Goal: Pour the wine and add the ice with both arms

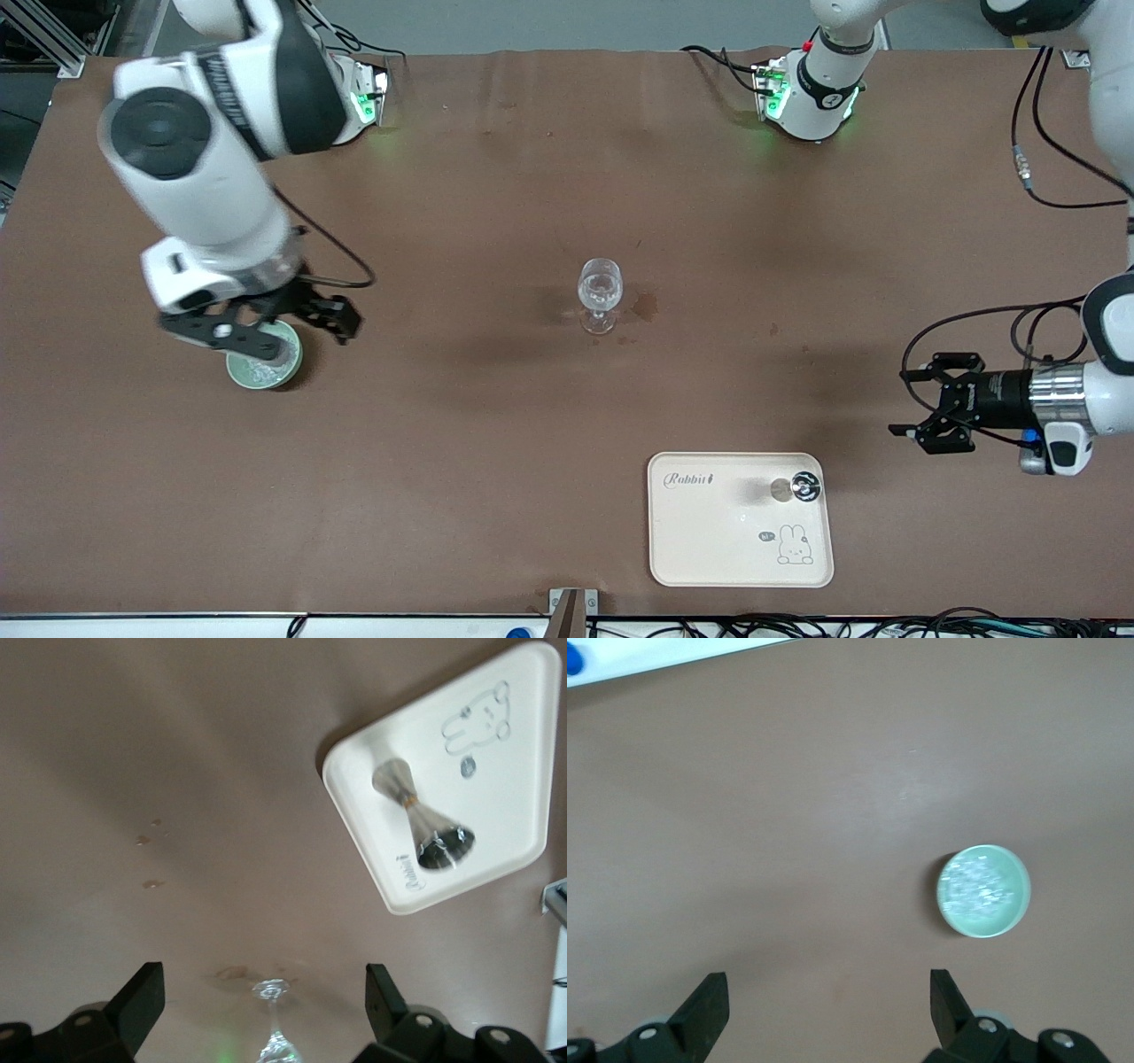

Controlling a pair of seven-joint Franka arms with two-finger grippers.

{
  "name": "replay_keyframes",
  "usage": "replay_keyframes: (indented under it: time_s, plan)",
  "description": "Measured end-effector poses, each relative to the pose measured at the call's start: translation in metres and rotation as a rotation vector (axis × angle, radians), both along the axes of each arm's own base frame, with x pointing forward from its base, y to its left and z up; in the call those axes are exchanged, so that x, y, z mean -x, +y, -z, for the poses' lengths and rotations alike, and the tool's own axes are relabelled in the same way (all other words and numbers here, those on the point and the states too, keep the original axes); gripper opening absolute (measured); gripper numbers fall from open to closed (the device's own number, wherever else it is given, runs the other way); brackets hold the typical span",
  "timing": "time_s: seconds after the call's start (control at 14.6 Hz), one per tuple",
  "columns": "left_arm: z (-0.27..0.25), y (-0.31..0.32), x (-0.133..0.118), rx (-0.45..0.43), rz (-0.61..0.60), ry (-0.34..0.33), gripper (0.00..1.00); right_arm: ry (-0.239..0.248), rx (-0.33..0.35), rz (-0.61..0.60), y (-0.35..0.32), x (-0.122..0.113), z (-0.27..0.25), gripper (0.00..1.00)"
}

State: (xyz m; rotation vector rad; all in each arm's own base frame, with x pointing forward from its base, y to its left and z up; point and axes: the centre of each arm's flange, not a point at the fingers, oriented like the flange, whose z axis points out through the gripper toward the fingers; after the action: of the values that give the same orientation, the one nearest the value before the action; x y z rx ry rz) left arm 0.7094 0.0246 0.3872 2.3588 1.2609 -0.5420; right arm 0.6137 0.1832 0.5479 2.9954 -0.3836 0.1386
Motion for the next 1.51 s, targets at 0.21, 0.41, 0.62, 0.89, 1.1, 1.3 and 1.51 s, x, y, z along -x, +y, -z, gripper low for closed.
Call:
replay_keyframes:
  time_s: [0.21,0.41,0.62,0.89,1.1,1.3,1.51]
  plan:
    - [-0.078,-0.050,0.020,-0.169,0.200,-0.109,1.00,0.029,0.001,-0.056,-0.073,0.011,-0.011,1.00]
    - [-0.133,-0.099,0.047,-0.347,0.395,-0.186,1.00,0.047,-0.004,-0.092,-0.133,0.031,-0.022,1.00]
    - [-0.174,-0.130,0.067,-0.432,0.550,-0.273,1.00,0.065,-0.006,-0.135,-0.168,0.052,-0.030,1.00]
    - [-0.228,-0.136,0.098,-0.493,0.730,-0.350,1.00,0.101,-0.009,-0.217,-0.203,0.075,-0.040,1.00]
    - [-0.256,-0.145,0.123,-0.542,0.856,-0.370,1.00,0.112,-0.062,-0.259,-0.222,0.087,-0.051,1.00]
    - [-0.270,-0.145,0.143,-0.535,0.930,-0.375,1.00,0.123,-0.100,-0.275,-0.239,0.098,-0.069,1.00]
    - [-0.279,-0.119,0.161,-0.499,0.944,-0.382,1.00,0.103,-0.099,-0.287,-0.237,0.102,-0.097,1.00]
